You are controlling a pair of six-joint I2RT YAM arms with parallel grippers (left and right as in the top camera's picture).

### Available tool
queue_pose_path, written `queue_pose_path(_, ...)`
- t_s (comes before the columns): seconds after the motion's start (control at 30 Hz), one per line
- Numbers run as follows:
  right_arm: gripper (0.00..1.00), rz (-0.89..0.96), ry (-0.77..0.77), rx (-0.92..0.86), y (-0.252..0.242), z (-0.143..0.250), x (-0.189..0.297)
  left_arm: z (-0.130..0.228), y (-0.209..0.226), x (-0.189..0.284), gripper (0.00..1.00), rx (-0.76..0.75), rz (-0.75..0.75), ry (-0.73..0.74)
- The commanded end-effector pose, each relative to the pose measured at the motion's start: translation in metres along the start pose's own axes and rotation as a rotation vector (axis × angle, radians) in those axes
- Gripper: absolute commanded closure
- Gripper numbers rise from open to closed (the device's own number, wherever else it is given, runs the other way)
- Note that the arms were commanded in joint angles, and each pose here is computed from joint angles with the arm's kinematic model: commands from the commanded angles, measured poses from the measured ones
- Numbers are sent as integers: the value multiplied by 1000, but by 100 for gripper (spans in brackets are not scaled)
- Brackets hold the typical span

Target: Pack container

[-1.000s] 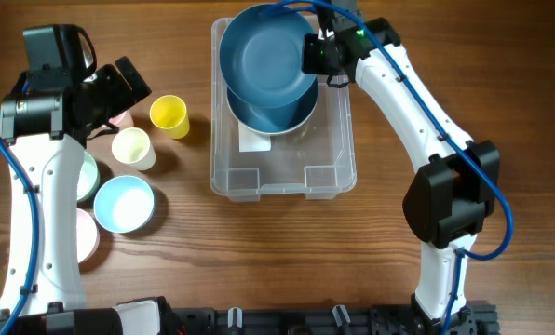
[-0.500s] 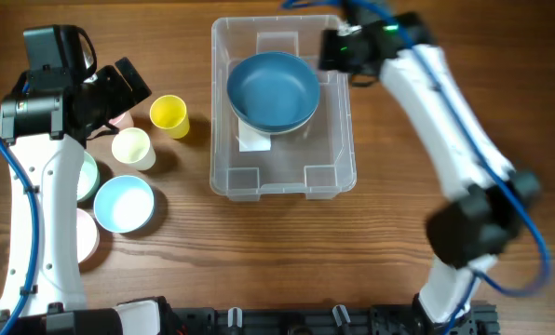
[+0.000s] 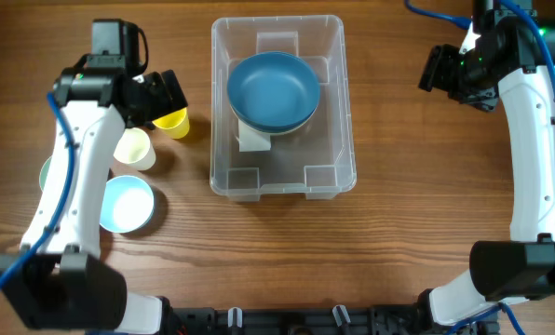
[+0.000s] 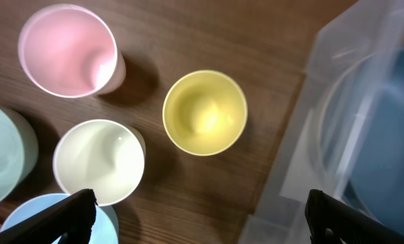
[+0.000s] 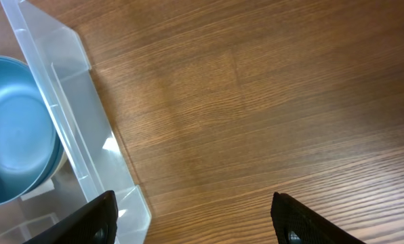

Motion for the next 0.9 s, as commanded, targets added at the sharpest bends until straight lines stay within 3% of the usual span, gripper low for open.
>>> queue_pose_path(0.0, 26, -11, 12, 19, 2, 0, -4, -4, -4, -19, 0, -2, -27, 25)
queue_pose_path(0.33, 27, -11, 12, 20, 2, 0, -4, -4, -18, -77, 1, -12, -8, 119)
queue_pose_path(0.6, 27, -11, 12, 20, 2, 0, -4, -5, -23, -80, 1, -19, 13, 108)
queue_pose_path(0.7, 27, -12, 12, 20, 2, 0, -4, 1, -33, -79, 2, -122, 34, 104)
queue_pose_path(0.87, 27, -12, 13, 20, 2, 0, -4, 3, -47, -78, 1, -154, 65, 69)
Point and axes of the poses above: each gripper's point midway between its finger pads, its own x axis back along the fingers, its own y axis along the line the jaws close on, z = x × y, the point moved 10 cm from there along x, back along the fingers, and after that the axes turned 10 degrees about x, right-handed, at the moved point
